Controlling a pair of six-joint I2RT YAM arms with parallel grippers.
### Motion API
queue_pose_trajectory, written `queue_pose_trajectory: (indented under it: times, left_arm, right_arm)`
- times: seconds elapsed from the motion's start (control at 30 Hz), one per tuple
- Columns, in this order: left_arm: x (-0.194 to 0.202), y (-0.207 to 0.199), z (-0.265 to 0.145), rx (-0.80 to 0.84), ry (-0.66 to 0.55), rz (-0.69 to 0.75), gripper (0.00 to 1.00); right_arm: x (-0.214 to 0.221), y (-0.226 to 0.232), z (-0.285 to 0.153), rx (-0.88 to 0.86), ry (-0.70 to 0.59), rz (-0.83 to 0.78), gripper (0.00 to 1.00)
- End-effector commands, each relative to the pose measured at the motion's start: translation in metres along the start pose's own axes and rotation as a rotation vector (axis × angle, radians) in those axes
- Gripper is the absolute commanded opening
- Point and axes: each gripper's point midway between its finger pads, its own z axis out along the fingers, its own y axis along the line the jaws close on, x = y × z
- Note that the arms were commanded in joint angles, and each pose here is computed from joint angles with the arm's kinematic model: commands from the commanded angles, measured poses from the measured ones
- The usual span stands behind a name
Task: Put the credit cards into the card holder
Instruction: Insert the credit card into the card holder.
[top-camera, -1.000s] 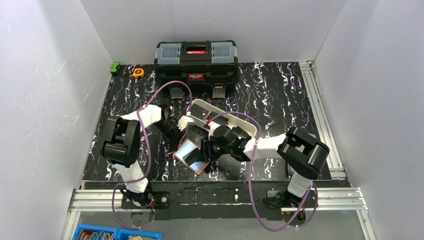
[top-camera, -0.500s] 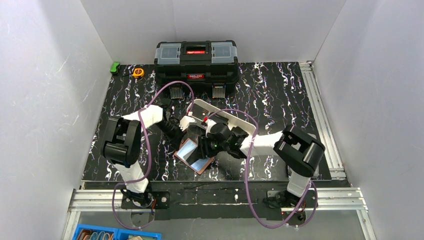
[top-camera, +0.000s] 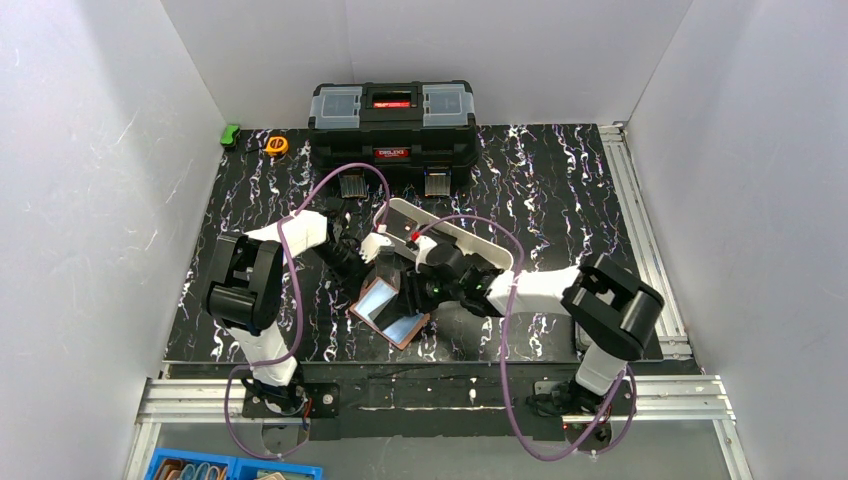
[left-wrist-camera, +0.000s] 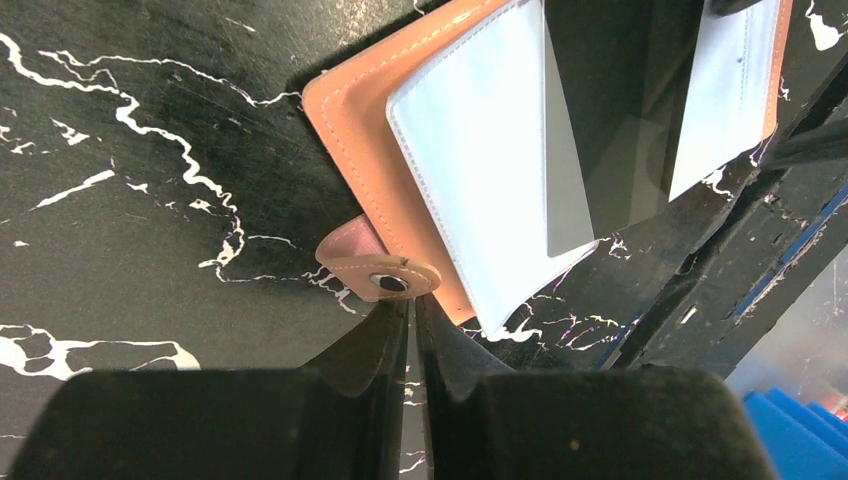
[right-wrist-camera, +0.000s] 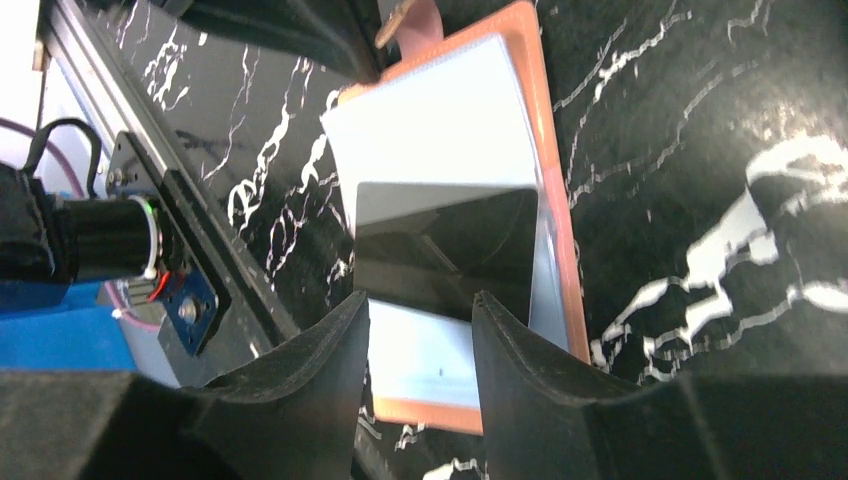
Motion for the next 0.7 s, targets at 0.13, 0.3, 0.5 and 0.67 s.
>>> queue_pose_trajectory:
  times: [0.13, 0.3, 0.5, 0.67]
  left_arm:
    - [0.005, -0.007, -0.002, 0.013, 0.019, -0.023, 0.07]
    - [0.008, -0.005, -0.003, 0.004, 0.029, -0.017, 0.07]
    - [0.009, -0.006, -0.003, 0.002, 0.031, -0.012, 0.07]
    - [0.008, -0.007, -0.003, 0.005, 0.032, -0.008, 0.07]
  right_arm:
    - [0.012, -0.004, -0.024, -0.002, -0.010, -0.014, 0.50]
    - [0.016, -0.008, -0.017, 0.005, 0.004, -0.009, 0.50]
    - [0.011, -0.011, -0.011, 0.020, -0.007, -0.017, 0.49]
    - [0.008, -0.011, -0.005, 0.021, -0.007, -0.013, 0.49]
